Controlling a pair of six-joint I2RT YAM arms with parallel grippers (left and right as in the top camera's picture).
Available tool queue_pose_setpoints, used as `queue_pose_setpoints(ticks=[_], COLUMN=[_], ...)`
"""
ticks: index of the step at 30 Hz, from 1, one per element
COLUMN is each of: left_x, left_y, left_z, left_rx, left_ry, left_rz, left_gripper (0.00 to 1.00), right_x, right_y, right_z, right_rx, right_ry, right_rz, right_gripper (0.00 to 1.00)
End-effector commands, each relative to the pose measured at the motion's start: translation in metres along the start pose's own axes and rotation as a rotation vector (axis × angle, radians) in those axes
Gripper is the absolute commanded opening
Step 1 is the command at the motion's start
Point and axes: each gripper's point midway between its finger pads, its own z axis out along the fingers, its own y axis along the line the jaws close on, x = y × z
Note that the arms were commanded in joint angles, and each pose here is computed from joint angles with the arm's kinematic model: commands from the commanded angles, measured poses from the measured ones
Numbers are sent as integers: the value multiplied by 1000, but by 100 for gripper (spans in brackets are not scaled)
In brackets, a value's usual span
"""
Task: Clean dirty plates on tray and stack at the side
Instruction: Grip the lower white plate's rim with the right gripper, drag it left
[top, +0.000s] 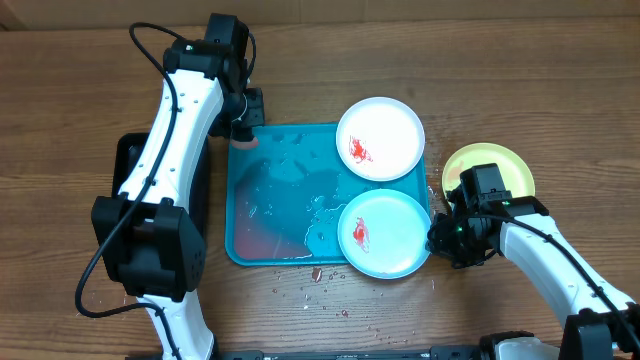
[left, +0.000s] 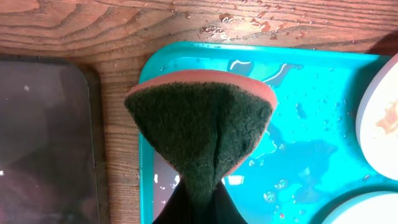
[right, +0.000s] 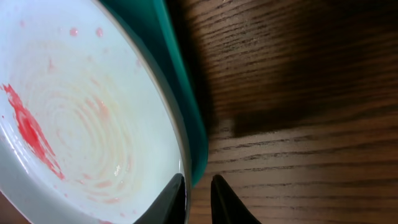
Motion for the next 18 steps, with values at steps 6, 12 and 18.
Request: queue_pose_setpoints(ticks=[6,12,18], left_x=[-1,-1,-1], left_y=[0,0,0], left_z=[1,1,1], left_rx=[11,10,11], left_ry=[-1,-2,-1], left_rz=[15,15,15], left_gripper=[4,4,4], right_x=[3,7,5], right_y=[3,13,47], right_z=[1,1,-8], right_rx=[-16,-60,-120], right_ry=[8,30,25], right_rz=[3,-7,-57], right_gripper=[4,4,4])
